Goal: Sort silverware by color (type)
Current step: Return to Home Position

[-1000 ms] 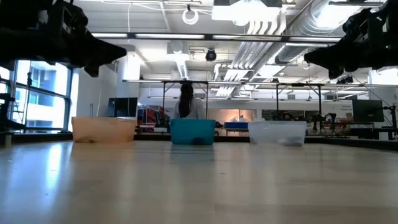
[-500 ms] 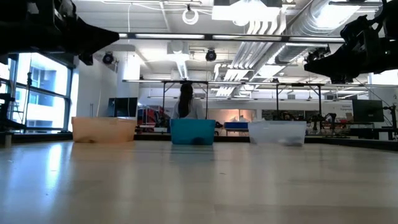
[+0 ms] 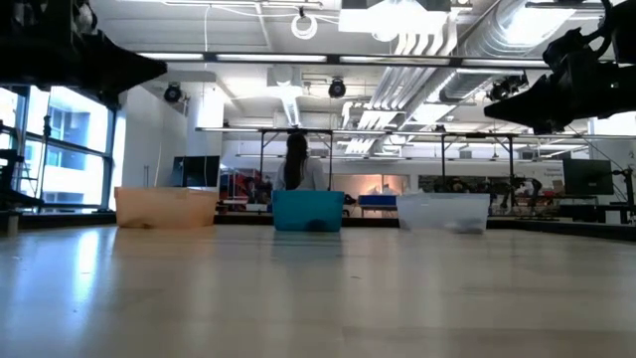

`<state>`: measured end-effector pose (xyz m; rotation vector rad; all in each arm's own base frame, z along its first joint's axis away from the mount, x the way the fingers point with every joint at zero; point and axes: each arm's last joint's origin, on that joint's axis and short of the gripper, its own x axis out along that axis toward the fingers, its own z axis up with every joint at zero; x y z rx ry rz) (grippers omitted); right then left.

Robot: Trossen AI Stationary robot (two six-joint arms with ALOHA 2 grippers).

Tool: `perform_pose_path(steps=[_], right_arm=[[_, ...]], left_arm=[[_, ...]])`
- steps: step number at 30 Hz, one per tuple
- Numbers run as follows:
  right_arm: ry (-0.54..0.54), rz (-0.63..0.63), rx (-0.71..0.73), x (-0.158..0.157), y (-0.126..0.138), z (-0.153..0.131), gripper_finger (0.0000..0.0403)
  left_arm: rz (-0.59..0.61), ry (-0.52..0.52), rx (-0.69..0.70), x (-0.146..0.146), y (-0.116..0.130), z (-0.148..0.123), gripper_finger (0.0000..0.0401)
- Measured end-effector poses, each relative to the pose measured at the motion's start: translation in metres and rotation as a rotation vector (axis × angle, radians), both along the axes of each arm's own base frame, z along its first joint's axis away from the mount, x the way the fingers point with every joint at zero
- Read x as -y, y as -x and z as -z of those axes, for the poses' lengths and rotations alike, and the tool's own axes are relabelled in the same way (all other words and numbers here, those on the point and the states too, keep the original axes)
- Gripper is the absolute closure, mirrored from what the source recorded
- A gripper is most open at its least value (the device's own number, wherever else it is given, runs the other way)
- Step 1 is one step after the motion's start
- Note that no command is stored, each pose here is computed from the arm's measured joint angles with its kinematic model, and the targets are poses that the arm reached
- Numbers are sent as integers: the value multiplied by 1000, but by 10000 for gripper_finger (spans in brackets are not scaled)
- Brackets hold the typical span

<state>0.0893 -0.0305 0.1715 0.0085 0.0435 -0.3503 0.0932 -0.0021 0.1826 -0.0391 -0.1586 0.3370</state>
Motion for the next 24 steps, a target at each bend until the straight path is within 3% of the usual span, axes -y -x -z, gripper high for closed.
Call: perform_pose_path(steps=[5, 11, 16, 20, 24], right_arm=[[17, 96, -2, 3, 1, -1, 403], [44, 180, -4, 5, 2, -2, 403], [43, 157, -4, 4, 2, -2, 403], [42, 154, -5, 4, 1, -2, 403], [42, 153, -5, 4, 1, -2, 403]], left_arm=[[-9, 38, -64, 3, 0, 8, 400], [15, 74, -25, 5, 0, 5, 400], [19, 86, -37, 5, 0, 6, 400], [28, 191, -25, 5, -1, 9, 400], [30, 215, -21, 6, -1, 9, 400]])
